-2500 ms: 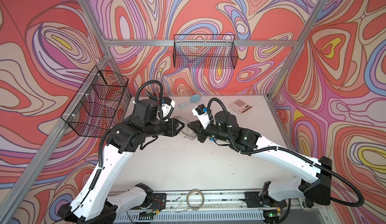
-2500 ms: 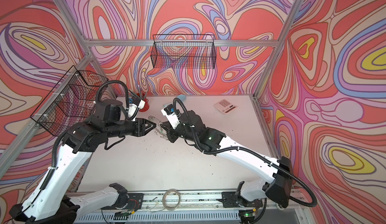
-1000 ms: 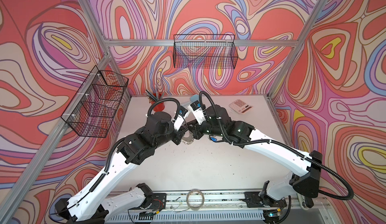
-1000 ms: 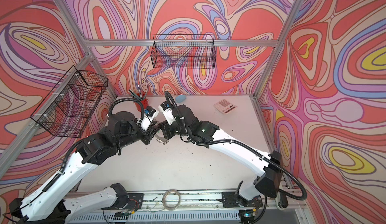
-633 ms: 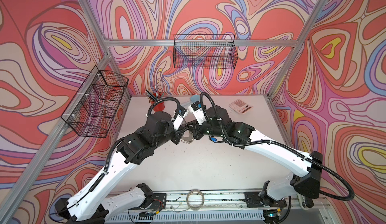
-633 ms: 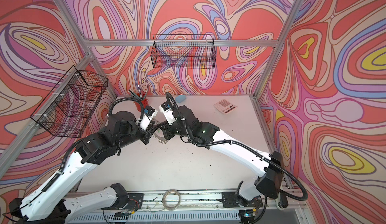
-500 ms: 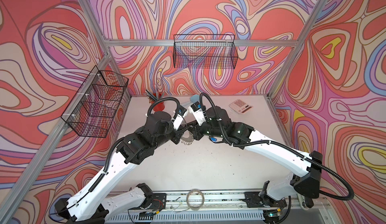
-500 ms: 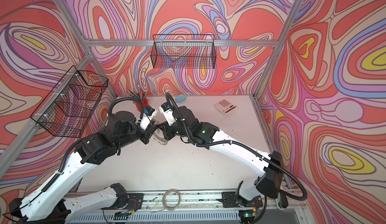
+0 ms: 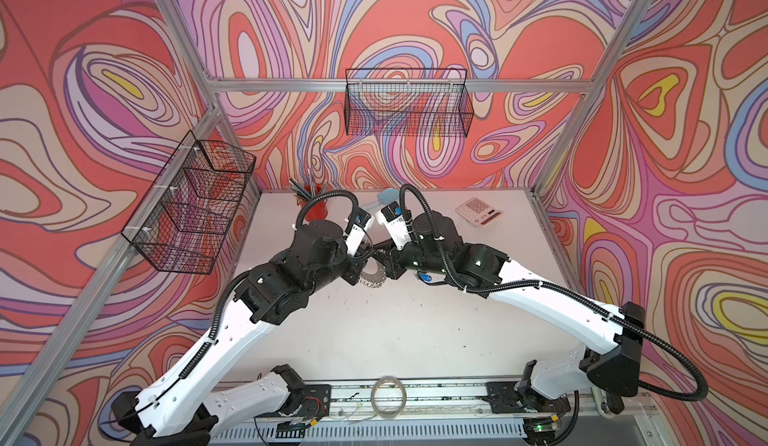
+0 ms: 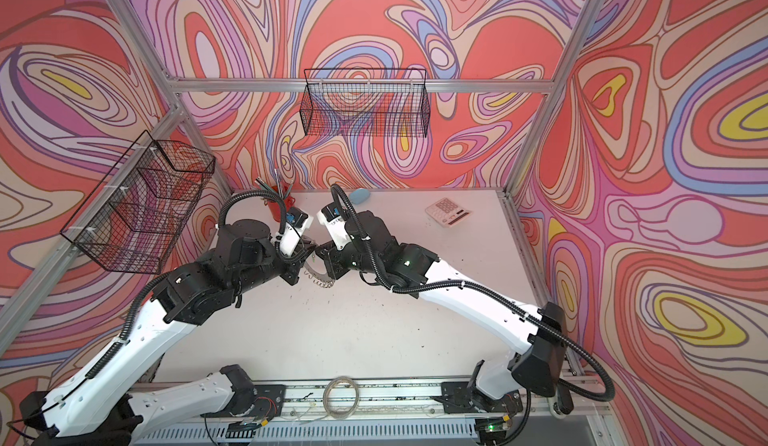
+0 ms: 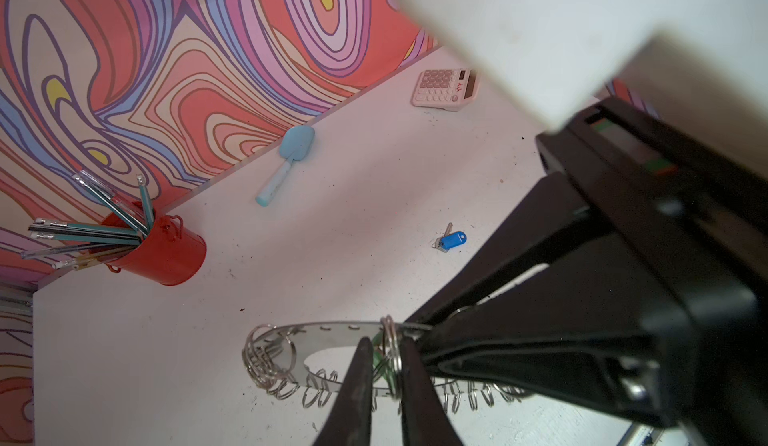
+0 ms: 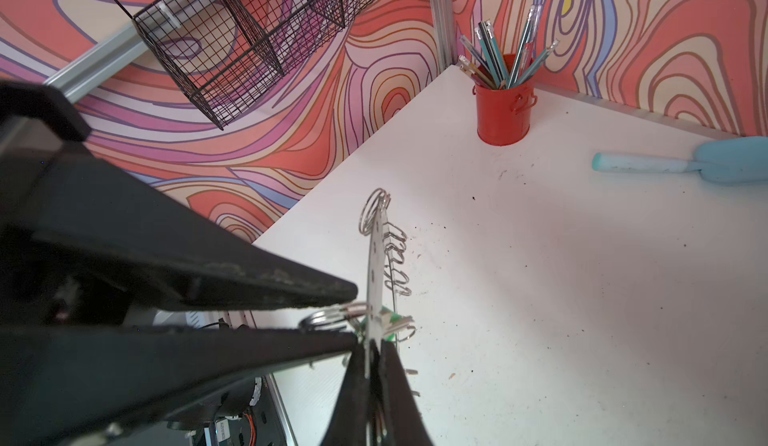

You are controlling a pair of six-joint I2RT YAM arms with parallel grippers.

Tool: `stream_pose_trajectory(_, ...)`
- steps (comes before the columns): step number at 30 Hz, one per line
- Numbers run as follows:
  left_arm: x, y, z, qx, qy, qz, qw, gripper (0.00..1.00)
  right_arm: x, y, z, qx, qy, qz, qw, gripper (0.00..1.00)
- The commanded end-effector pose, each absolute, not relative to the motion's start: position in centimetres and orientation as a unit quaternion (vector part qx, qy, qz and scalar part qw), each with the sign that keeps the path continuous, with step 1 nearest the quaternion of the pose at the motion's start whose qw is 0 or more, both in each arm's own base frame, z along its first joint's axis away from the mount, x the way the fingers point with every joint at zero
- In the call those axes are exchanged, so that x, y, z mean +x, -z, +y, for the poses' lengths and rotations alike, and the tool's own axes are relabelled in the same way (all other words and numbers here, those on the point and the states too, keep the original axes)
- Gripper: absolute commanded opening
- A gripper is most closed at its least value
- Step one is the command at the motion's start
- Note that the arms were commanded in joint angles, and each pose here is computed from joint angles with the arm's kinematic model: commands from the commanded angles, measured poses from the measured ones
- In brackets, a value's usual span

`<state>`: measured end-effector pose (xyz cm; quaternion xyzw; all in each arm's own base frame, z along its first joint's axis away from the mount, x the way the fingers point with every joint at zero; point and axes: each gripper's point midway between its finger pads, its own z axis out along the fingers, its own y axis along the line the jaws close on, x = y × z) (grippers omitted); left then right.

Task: Put the keys on the keyring

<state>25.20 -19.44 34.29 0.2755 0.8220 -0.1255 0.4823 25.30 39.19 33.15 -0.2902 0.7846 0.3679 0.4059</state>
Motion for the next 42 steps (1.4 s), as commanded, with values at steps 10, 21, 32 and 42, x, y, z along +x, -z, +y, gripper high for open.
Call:
stream_pose_trajectory(10, 25.0, -36.2, -19.2, 0.194, 0.187, 0.839, 0.472, 0.03, 25.3, -35.1, 39.3, -0.289, -0.378, 0.765, 0.435, 0.00)
stream_pose_trajectory(21, 25.5, -37.0, -18.6, 0.164, 0.206, 0.840, 0.474, 0.12, 25.0, -36.0, 39.6, -0.296, -0.393, 0.753, 0.437, 0.00)
stream_pose_trajectory(32, 25.6, -37.5, -18.8, 0.148, 0.251, 0.839, 0.459, 0.07, 25.1, -35.5, 39.9, -0.298, -0.390, 0.756, 0.434, 0.00)
stream_pose_trajectory(42, 25.4, -38.5, -18.5, 0.123, 0.289, 0.843, 0.436, 0.00, 25.3, -35.7, 39.5, -0.303, -0.379, 0.754, 0.444, 0.00)
